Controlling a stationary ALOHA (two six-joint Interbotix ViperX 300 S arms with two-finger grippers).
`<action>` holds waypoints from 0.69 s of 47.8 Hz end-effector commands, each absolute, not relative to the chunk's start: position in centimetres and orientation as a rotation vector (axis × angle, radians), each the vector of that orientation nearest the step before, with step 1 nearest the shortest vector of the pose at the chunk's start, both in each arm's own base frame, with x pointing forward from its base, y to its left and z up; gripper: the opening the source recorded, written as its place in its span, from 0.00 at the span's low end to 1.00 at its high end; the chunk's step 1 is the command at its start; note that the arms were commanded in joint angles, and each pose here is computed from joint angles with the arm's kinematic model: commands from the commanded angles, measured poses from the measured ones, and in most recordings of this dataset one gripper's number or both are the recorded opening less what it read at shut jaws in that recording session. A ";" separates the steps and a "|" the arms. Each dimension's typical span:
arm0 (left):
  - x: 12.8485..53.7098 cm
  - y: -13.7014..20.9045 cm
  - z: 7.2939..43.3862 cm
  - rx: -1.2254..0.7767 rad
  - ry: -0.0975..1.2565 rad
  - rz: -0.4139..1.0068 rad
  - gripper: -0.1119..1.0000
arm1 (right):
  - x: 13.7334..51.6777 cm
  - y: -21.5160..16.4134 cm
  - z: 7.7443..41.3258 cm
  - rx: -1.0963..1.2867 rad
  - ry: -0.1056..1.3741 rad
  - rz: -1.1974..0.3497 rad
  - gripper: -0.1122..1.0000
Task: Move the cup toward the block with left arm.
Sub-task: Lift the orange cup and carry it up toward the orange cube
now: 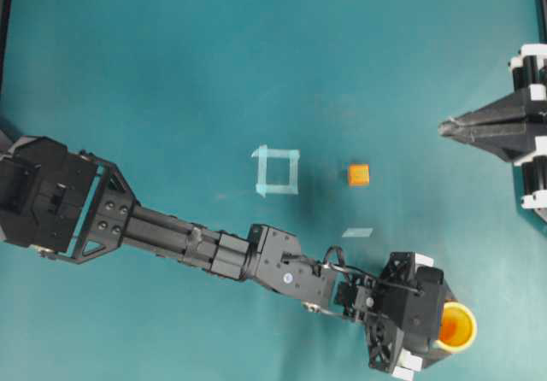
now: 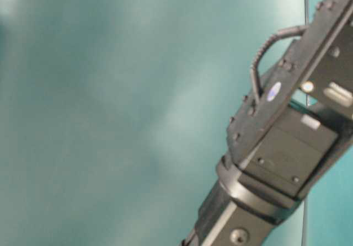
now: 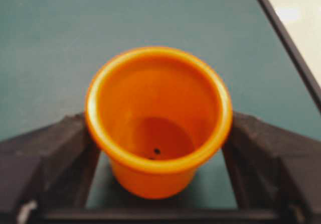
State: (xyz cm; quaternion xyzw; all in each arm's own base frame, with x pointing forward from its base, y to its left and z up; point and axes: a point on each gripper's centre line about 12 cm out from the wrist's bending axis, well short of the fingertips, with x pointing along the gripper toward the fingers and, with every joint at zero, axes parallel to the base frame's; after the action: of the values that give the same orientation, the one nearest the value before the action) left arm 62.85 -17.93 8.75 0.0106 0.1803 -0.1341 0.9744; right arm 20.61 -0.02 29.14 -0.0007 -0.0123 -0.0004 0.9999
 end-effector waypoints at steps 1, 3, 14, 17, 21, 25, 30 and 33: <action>63.4 -18.0 11.6 0.013 0.304 -0.271 0.76 | 20.7 0.0 29.7 0.003 -0.035 -0.001 0.10; 63.4 -18.0 11.7 0.012 0.301 -0.271 0.68 | 20.8 0.0 29.7 0.002 -0.029 -0.001 0.10; 63.3 -18.0 12.1 0.047 0.296 -0.277 0.66 | 20.7 -0.1 29.6 0.003 -0.023 -0.002 0.10; 63.3 -17.7 12.6 0.057 0.297 -0.274 0.66 | 20.8 0.0 29.6 0.003 -0.021 -0.001 0.10; 63.4 -16.8 13.7 0.072 0.298 -0.264 0.66 | 20.8 0.0 29.6 0.002 -0.018 -0.001 0.10; 63.3 -15.8 14.6 0.090 0.307 -0.251 0.66 | 20.8 0.0 29.5 0.002 -0.014 -0.001 0.10; 63.2 -14.0 15.8 0.107 0.308 -0.228 0.66 | 20.8 0.0 29.4 0.003 -0.005 -0.001 0.10; 63.1 -12.8 16.6 0.111 0.304 -0.211 0.66 | 20.7 0.0 29.4 0.003 -0.003 -0.001 0.10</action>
State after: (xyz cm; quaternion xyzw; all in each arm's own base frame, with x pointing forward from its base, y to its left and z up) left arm 62.81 -14.62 10.90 0.0571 0.1950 -0.1189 0.9719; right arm 20.62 -0.03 28.70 0.0016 0.0061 -0.0006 1.0000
